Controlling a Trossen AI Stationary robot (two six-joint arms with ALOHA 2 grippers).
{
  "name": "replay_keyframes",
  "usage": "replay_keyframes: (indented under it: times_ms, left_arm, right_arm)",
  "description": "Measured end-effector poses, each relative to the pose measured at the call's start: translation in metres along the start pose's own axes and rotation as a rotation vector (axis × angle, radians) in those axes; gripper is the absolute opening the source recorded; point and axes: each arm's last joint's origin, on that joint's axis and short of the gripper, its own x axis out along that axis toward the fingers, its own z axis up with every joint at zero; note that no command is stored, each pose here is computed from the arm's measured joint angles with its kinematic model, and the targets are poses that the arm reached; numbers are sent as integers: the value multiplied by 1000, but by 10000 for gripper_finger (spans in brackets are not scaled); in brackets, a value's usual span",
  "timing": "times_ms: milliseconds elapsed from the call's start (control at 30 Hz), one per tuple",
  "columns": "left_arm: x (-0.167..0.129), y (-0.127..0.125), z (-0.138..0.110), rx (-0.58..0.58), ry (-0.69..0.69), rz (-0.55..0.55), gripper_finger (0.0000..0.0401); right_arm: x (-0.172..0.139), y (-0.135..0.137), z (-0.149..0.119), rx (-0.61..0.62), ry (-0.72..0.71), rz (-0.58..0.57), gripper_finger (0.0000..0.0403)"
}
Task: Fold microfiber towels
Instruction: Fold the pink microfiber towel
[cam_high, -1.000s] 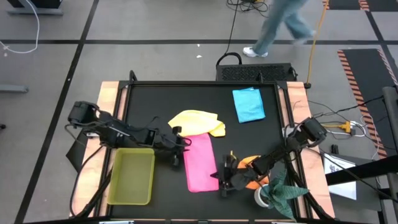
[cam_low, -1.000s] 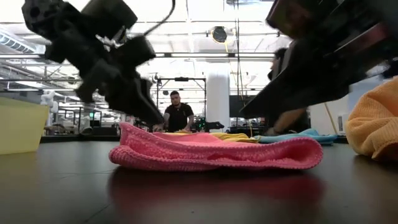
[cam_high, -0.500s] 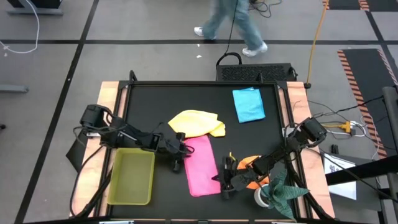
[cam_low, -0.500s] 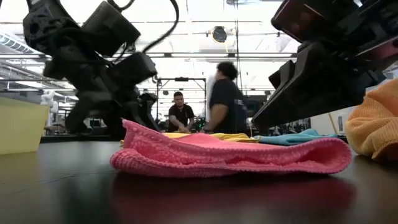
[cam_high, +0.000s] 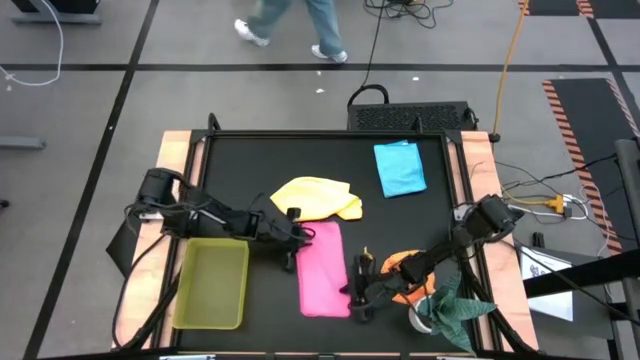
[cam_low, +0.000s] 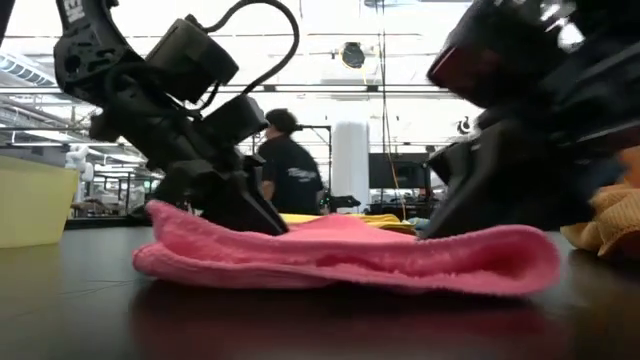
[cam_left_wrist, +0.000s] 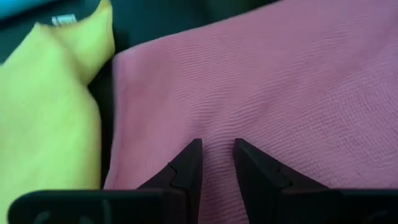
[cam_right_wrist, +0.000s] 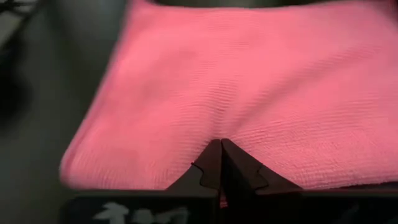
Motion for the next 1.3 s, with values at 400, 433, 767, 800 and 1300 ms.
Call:
replay_keyframes:
  times_ms: [400,433,767,800,1300]
  left_arm:
    - [0,-1,11,65,-91,20,97]
    - [-5,-4,14,72,-87,15,97]
    - [-48,-68,37,225,-128,-120,97]
    - [-49,-77,36,245,-133,-145,97]
    - [-29,-147,26,247,-34,-272,116]
  right_arm:
    - [-9,28,24,-113,-68,91,6]
    - [-10,28,25,-114,-74,91,10]
    - [-12,32,32,-122,-142,114,97]
    - [-12,32,32,-134,-142,110,108]
    - [3,-29,22,-8,47,-216,100]
